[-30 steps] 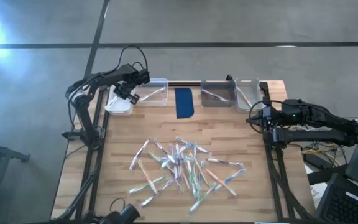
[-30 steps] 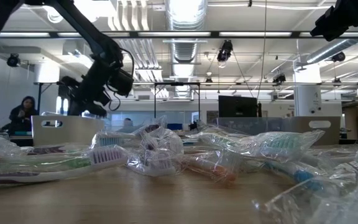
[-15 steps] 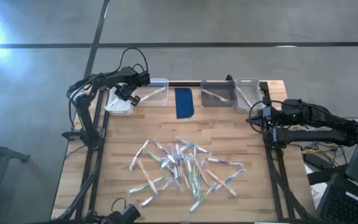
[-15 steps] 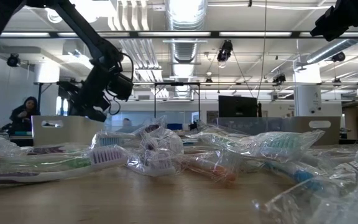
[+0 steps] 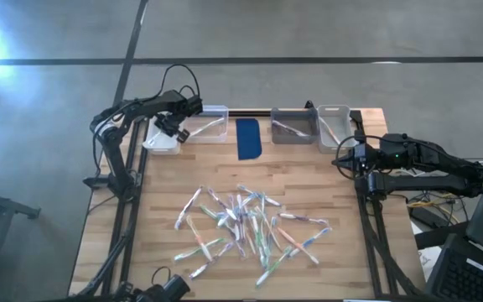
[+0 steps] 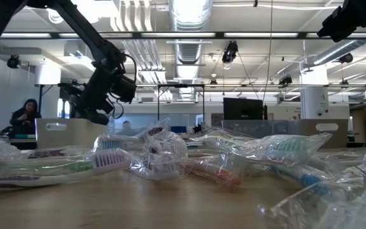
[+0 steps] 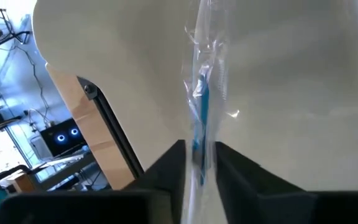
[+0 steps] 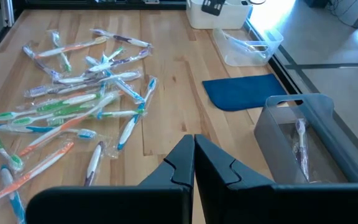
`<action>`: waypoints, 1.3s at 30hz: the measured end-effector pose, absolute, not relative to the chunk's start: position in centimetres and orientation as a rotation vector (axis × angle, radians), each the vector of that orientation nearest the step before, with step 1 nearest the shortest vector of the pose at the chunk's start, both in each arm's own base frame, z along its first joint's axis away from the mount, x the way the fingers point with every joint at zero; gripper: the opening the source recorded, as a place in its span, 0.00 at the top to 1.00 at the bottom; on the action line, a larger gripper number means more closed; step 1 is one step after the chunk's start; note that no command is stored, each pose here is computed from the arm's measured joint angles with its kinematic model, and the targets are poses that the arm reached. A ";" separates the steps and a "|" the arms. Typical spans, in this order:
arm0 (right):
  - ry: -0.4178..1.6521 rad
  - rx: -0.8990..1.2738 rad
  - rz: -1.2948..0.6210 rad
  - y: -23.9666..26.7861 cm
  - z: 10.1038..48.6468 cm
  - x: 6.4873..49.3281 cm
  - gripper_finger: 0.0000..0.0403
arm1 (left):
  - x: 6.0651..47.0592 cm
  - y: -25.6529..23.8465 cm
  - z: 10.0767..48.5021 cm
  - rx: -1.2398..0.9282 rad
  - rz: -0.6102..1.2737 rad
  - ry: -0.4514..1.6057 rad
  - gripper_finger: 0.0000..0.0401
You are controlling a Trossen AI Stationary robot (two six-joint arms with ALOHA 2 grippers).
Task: Pick & Place Toothbrushes
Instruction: Put the blue toothbrush into the white bin, then adjust the transparent bin on the table
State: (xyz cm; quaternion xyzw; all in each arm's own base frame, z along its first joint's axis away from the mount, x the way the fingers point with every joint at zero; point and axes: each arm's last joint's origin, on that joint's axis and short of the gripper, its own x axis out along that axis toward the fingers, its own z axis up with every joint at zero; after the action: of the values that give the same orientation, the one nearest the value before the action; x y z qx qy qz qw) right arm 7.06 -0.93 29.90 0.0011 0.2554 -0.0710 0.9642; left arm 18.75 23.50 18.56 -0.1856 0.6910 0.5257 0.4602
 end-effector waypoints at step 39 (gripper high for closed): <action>0.517 0.002 -0.144 -0.9 29.9 7.1 0.98 | 18.6 21.7 29.2 -0.690 1.146 0.835 0.59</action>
State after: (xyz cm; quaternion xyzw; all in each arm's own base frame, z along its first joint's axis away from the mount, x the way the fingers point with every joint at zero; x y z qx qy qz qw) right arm 7.05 -0.93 29.89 0.0010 0.2556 -0.0709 0.9642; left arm 18.56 21.70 29.21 -0.3102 0.3756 0.5156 0.7049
